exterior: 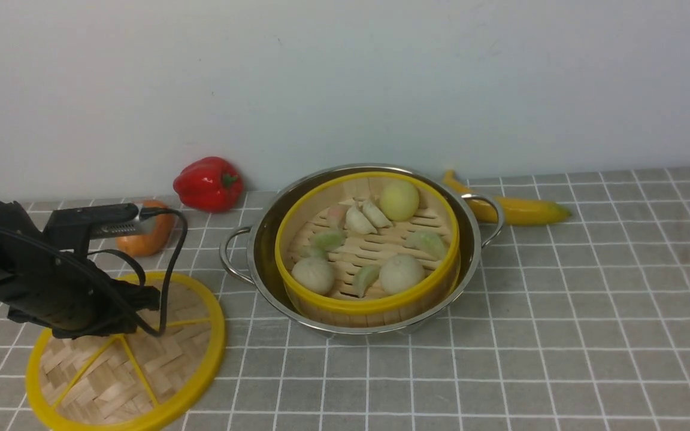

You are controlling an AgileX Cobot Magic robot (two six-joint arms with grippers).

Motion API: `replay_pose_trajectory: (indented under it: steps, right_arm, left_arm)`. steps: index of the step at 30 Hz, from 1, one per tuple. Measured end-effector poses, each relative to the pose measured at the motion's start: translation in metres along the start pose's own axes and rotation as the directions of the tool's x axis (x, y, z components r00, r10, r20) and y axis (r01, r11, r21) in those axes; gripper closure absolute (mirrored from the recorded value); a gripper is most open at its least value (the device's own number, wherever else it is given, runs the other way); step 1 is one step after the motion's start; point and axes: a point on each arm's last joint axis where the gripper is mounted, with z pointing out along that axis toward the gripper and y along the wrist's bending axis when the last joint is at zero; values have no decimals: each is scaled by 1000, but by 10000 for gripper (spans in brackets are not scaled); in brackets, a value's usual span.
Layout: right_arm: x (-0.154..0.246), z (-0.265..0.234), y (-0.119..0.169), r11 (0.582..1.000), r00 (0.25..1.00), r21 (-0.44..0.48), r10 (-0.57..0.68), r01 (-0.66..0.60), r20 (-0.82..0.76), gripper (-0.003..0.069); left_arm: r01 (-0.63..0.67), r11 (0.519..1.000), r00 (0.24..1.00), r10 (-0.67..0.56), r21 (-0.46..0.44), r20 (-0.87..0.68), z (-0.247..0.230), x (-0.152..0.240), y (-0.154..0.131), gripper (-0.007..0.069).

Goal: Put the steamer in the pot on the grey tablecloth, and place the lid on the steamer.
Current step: 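Grasp the bamboo steamer lid lying on the table by its centre knob, then place the yellow bamboo steamer lid onto the steamer in the pot with the left gripper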

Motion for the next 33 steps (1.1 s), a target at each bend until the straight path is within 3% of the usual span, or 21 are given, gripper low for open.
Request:
replay_pose_trajectory:
  steps: [3,9,13,16,19,26,31,33]
  right_arm:
    - [2,-4,0,1000,1000,-1,7,-7,6,158]
    - [3,-5,0,1000,1000,-1,11,-11,5,158]
    - [3,-5,0,1000,1000,-1,11,-11,5,158]
    - [3,-5,0,1000,1000,-1,11,-11,5,158]
    - [3,-5,0,1000,1000,-1,11,-11,5,158]
    - [3,-5,0,999,999,-1,36,-36,5,158]
    - [3,-5,0,999,999,-1,38,-38,5,158]
    - [3,-5,0,999,999,-1,38,-38,5,158]
  left_arm:
    - [-3,1000,1000,3,-2,-6,2,1,0,387]
    - [-9,1000,1000,9,-1,-22,1,-1,0,504]
    - [-48,999,994,48,-4,-95,-8,-7,0,503]
    - [-96,995,988,91,-36,-121,-37,-27,3,503]
    - [-121,991,992,120,-59,-28,-85,-60,-2,503]
    - [-313,950,938,311,-12,154,-136,-99,-74,503]
    - [-453,890,878,437,46,195,-132,-106,-140,503]
    - [-476,878,868,458,59,192,-126,-106,-153,503]
